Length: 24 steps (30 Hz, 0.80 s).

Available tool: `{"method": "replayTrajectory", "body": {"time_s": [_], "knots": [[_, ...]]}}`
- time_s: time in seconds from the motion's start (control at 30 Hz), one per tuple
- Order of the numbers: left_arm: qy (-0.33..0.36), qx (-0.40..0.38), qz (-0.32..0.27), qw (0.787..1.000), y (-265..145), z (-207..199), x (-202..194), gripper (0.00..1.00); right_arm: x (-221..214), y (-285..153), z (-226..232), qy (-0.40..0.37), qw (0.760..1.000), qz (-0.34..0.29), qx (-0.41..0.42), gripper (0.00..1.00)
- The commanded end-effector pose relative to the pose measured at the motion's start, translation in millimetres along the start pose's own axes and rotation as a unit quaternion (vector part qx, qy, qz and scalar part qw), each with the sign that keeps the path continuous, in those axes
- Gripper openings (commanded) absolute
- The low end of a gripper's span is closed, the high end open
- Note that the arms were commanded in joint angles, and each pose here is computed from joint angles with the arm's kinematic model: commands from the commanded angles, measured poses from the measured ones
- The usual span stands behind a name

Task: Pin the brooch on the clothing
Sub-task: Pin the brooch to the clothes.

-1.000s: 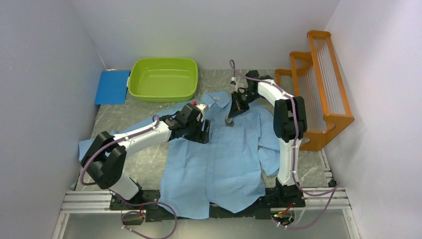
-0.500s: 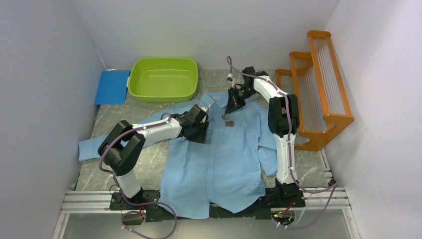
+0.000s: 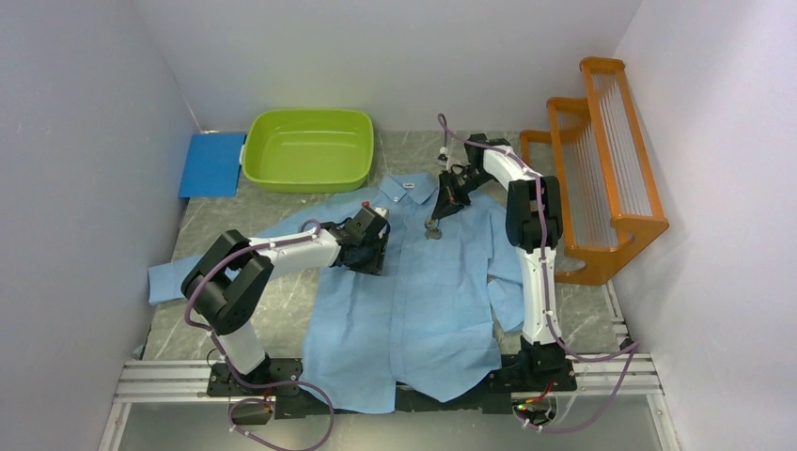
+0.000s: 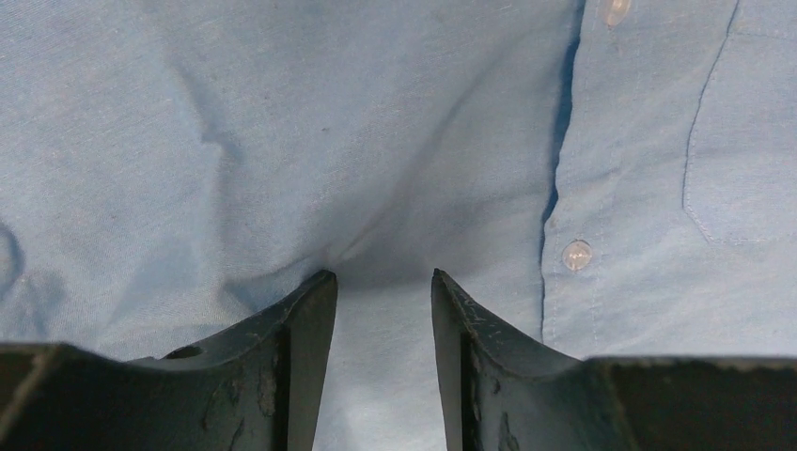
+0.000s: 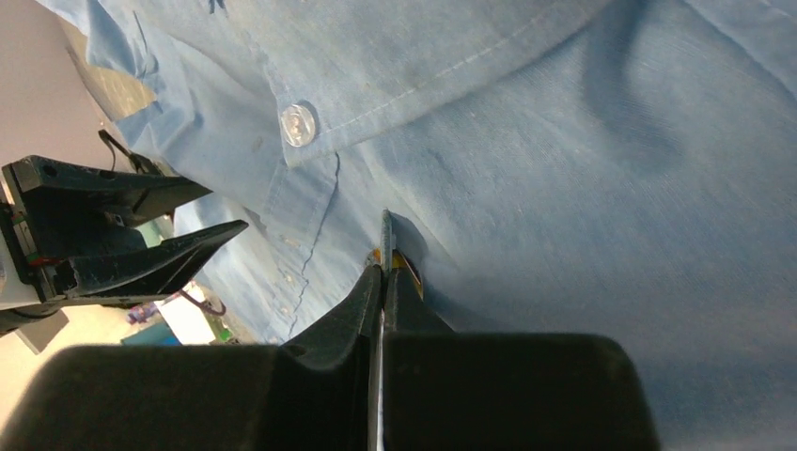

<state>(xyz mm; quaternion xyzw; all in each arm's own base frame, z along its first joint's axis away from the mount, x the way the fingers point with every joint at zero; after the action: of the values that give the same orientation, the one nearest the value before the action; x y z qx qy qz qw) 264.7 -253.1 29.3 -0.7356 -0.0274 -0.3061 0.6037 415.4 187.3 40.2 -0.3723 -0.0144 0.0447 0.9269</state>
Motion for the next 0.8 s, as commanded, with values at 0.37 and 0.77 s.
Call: {"method": "replayTrajectory", "body": {"time_s": [0.37, 0.77], "knots": [[0.014, 0.055, 0.078, 0.995, 10.4, 22.2, -51.0, 0.42, -13.9, -54.7, -23.5, 0.052, 0.997, -0.037, -0.049, 0.0], [0.024, 0.072, 0.087, 0.993, 11.6, 26.5, -50.2, 0.4, -15.1, -90.9, -21.3, 0.063, 0.991, -0.057, -0.107, 0.0]]}}
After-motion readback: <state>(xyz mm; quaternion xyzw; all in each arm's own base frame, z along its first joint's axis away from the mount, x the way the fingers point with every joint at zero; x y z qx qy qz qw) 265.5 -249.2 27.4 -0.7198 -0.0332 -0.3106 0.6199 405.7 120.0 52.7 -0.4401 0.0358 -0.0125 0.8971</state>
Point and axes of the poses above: each gripper's point midway between its finger pads, its own y axis out along the fingers, its own z axis along the line the jaws close on, x = y × z, the point moved 1 cm from there along -y, back along the fingers, and after that the axes turned 10 degrees about y, right-handed, at the moved point
